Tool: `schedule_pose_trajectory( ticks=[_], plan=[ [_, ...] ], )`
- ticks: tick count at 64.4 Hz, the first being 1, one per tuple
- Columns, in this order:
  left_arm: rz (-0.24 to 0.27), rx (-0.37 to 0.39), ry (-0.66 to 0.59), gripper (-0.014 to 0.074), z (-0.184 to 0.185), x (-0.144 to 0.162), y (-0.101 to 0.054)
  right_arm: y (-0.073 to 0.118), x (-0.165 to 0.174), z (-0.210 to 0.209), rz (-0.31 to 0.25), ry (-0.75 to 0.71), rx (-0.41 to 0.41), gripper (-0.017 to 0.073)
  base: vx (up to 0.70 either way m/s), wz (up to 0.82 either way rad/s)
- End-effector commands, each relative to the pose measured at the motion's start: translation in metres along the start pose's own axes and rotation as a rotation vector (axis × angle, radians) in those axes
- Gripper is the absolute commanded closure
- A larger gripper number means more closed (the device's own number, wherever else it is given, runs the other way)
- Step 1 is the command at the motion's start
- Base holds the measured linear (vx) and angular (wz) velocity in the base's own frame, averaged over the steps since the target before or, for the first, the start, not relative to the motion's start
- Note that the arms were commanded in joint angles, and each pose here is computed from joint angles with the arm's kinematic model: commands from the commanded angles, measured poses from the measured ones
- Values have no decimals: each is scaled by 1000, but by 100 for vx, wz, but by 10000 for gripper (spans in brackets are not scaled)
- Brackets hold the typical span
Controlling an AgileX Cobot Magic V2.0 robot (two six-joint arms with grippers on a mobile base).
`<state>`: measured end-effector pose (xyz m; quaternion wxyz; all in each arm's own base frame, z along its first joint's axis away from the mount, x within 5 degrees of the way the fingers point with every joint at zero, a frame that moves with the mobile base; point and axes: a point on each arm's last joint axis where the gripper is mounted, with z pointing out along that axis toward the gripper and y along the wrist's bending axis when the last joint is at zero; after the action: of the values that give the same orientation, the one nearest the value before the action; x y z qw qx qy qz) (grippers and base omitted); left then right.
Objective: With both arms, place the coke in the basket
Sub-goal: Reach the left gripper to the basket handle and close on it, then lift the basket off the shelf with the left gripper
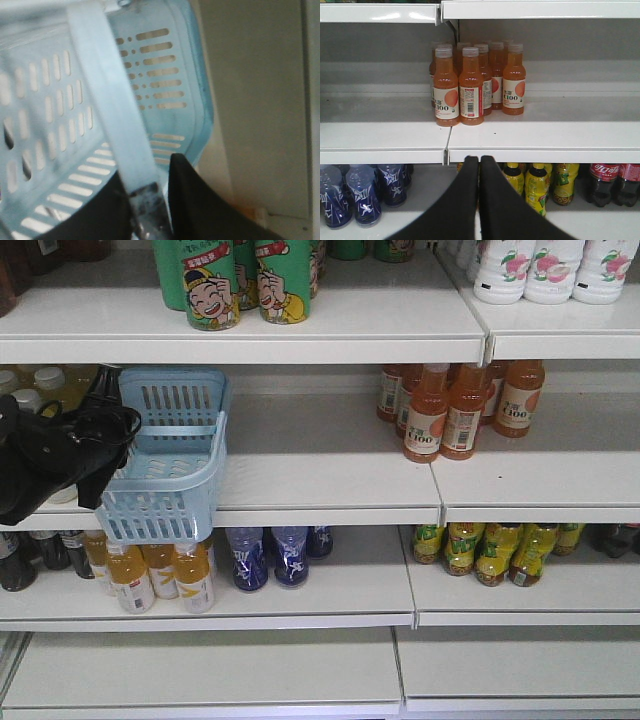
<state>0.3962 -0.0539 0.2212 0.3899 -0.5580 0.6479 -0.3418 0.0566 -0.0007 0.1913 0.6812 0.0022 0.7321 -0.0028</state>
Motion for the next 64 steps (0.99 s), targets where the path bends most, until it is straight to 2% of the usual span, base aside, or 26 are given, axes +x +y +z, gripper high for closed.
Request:
schedule_pose_trajectory(
  ticks=[1,7,17,20,27,36,39,51,64],
  plan=[
    [-11,42,34,603,-13,-3,-22,0,-5,-1,-1,-85,-3,568,0,0],
    [-11,-1,92,601,-16,-1,-19,0,-5,-1,-1,-85,-3,568,0,0],
    [36,-13,141,601,-24,3,-23,0,-5,-1,-1,-85,-3,568,0,0],
    [69,-9,154,601,-28,3,-25,0,-5,-1,-1,-85,-3,568,0,0],
    [194,16,187,601,-42,4,-35,0,-5,-1,-1,-85,-3,568,0,0],
    [313,43,247,601,-64,6,-46,0,-5,-1,-1,-85,-3,568,0,0],
    [367,53,274,601,-72,7,-49,0,-5,-1,-1,-85,-3,568,0,0],
    [478,56,406,601,-100,14,-55,0,-5,-1,-1,-85,-3,568,0,0],
    [623,52,623,601,-119,29,-50,0,-5,-1,-1,-85,-3,568,0,0]
  ],
)
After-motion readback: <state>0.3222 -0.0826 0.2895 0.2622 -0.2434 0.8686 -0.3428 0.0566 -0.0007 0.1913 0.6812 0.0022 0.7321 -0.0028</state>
